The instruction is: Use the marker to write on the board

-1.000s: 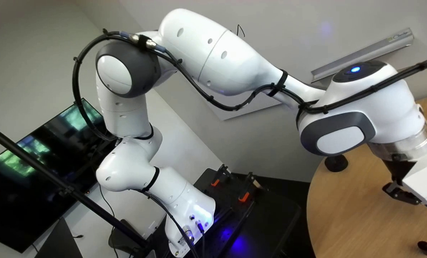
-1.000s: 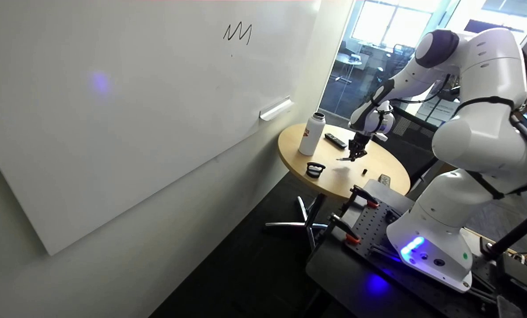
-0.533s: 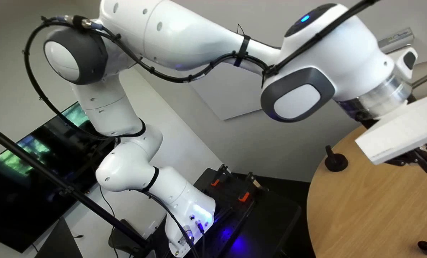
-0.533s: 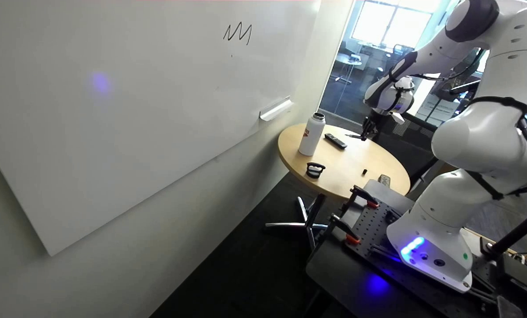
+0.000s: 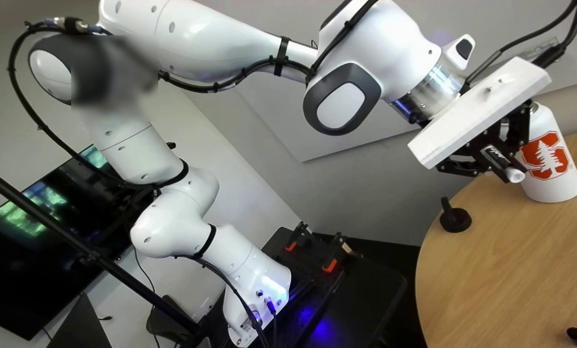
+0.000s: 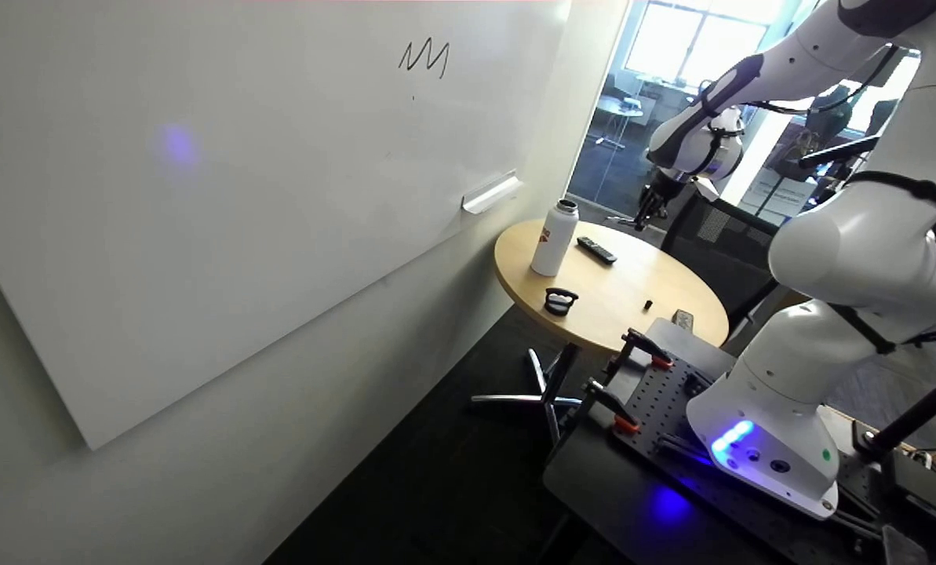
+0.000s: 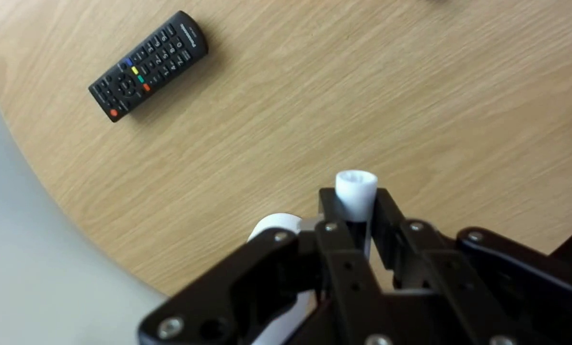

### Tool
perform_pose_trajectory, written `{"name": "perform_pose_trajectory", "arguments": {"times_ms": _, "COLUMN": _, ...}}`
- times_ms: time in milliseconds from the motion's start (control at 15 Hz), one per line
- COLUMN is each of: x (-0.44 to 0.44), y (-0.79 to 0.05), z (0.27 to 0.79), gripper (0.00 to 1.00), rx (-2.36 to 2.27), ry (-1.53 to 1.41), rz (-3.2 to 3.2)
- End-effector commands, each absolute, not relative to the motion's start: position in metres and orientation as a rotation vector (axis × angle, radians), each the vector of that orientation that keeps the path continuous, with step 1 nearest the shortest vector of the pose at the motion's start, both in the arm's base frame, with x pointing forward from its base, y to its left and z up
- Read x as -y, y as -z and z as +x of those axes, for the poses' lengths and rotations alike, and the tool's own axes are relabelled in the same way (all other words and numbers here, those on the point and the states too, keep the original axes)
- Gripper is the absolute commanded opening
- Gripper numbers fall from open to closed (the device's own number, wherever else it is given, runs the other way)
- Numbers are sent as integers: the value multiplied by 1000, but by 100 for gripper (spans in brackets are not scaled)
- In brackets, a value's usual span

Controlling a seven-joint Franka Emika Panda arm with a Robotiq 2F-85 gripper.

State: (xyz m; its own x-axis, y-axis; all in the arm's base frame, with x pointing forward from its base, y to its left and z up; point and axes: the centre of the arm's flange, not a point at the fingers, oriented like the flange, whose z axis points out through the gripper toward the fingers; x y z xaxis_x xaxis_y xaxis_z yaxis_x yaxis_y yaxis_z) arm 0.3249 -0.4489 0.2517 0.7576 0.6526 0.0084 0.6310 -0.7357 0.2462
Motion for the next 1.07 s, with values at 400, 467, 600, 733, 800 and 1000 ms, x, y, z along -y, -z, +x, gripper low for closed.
{"name": "perform_pose_trajectory", "arguments": {"times_ms": 400, "x": 421, "y": -280, "z": 339, "gripper": 9, "rx": -1161, "ry": -359, "rz": 2857}}
{"name": "perform_pose_trajectory", "arguments": {"times_ms": 467, "x": 413, "y": -293, "z": 347, "gripper": 9, "rx": -1200, "ry": -441, "rz": 2883}}
{"name": "perform_pose_trajectory", "arguments": {"times_ms": 600, "x": 398, "y": -322, "z": 358, "gripper": 9, "rx": -1193, "ry": -562, "rz": 2884}}
{"name": "perform_pose_trajectory", "arguments": {"times_ms": 733, "x": 384, "y": -355, "z": 370, "gripper": 9, "rx": -1139, "ry": -626, "rz": 2840}}
{"name": "perform_pose_trajectory", "arguments": {"times_ms": 800, "x": 375, "y": -372, "z": 377, "gripper": 9, "rx": -1117, "ry": -616, "rz": 2803}}
{"name": "perform_pose_trajectory", "arguments": {"times_ms": 1000, "x": 346, "y": -406, "z": 399, "gripper": 9, "rx": -1004, "ry": -595, "rz": 2700}}
